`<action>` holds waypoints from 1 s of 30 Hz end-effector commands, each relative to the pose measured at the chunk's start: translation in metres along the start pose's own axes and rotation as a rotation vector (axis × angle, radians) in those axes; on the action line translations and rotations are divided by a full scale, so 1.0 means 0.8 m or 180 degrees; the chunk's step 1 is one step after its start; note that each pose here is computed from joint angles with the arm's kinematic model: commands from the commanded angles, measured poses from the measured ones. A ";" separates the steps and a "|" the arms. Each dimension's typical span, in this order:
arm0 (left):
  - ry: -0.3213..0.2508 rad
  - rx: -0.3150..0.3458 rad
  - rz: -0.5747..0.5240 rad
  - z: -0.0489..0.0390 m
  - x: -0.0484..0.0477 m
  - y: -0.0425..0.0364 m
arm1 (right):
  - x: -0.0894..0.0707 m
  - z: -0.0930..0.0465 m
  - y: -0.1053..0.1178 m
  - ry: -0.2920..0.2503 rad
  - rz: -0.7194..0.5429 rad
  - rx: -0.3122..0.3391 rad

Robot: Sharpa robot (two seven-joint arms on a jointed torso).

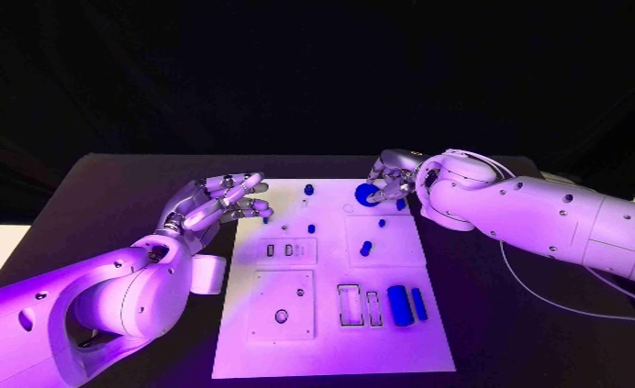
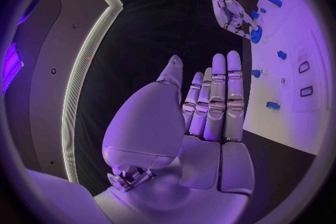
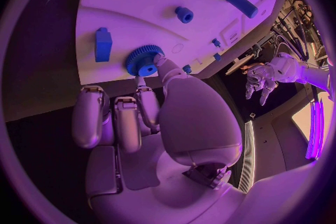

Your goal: Assemble the parts on the task board

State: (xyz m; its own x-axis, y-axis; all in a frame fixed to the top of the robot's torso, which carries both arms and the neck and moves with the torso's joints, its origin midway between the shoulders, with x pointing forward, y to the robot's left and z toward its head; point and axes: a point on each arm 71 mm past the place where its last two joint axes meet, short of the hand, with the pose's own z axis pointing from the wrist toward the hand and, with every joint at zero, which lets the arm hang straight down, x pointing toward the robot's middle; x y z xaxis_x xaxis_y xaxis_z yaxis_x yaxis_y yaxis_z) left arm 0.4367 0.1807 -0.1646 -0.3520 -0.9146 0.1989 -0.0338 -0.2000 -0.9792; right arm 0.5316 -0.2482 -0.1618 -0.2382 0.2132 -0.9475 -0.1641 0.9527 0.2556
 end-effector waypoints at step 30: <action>0.0088 0.0009 -0.0045 0.001 0.005 -0.0005 | 0.008 -0.018 0.105 -0.0537 -0.0091 -0.0690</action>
State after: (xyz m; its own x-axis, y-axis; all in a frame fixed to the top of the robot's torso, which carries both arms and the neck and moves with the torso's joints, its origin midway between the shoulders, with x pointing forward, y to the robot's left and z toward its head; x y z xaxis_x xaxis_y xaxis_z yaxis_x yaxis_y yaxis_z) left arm 0.4367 0.1797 -0.1648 -0.3560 -0.9126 0.2011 -0.0370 -0.2012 -0.9788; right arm 0.5032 -0.1740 -0.1449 -0.0932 0.2503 -0.9637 -0.3600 0.8939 0.2670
